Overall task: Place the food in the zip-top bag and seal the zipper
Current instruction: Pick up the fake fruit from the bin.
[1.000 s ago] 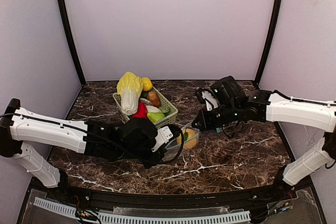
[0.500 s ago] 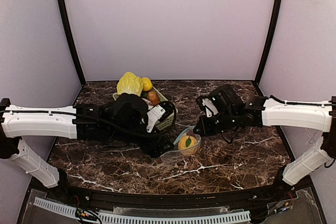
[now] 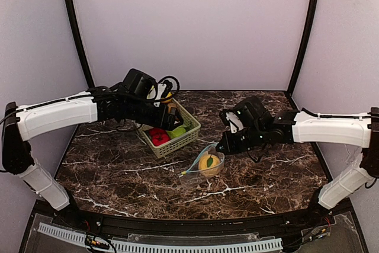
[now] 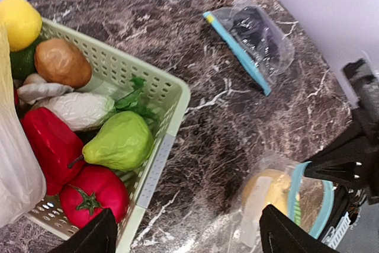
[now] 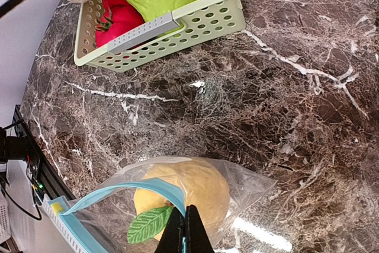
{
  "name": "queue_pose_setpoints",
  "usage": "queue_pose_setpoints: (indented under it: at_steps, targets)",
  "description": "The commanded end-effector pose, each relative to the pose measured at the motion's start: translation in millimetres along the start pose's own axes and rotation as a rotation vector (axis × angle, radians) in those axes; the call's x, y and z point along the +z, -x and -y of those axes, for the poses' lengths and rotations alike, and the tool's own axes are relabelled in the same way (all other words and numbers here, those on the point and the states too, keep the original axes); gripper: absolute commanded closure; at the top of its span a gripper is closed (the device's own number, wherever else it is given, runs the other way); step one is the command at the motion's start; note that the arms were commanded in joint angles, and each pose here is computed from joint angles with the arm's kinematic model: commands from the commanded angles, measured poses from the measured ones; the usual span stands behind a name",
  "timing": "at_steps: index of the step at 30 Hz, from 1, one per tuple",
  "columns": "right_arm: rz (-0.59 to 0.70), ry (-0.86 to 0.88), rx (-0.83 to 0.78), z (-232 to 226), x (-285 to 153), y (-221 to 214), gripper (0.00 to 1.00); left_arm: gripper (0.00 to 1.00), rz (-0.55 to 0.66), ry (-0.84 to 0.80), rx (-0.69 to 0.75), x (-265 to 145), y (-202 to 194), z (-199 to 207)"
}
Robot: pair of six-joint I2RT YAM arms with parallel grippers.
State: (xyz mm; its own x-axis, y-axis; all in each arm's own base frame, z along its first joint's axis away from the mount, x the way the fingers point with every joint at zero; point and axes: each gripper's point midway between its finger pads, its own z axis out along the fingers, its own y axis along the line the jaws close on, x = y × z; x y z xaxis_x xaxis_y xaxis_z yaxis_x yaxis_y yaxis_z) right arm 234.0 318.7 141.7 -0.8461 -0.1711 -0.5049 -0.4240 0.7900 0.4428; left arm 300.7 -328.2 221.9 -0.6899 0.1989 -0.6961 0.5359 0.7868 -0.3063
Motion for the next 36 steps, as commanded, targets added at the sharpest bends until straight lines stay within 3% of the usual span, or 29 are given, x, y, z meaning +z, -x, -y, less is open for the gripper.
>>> queue_pose_setpoints:
  at_steps: [1, 13, 21, 36]
  targets:
    - [0.013, 0.036, 0.000, -9, 3, 5, 1.00, 0.18, -0.089, 0.007, -0.047, 30, -9, -19]
    - [0.006, 0.049, -0.002, -11, 5, 4, 1.00, 0.22, -0.132, 0.155, -0.124, 71, -15, -73]
    - [0.004, 0.049, -0.004, -11, 5, 2, 1.00, 0.24, -0.133, 0.142, -0.189, 86, -22, -80]
    - [0.007, 0.053, 0.000, -12, 4, 2, 1.00, 0.36, -0.128, 0.172, -0.289, 95, -41, -92]
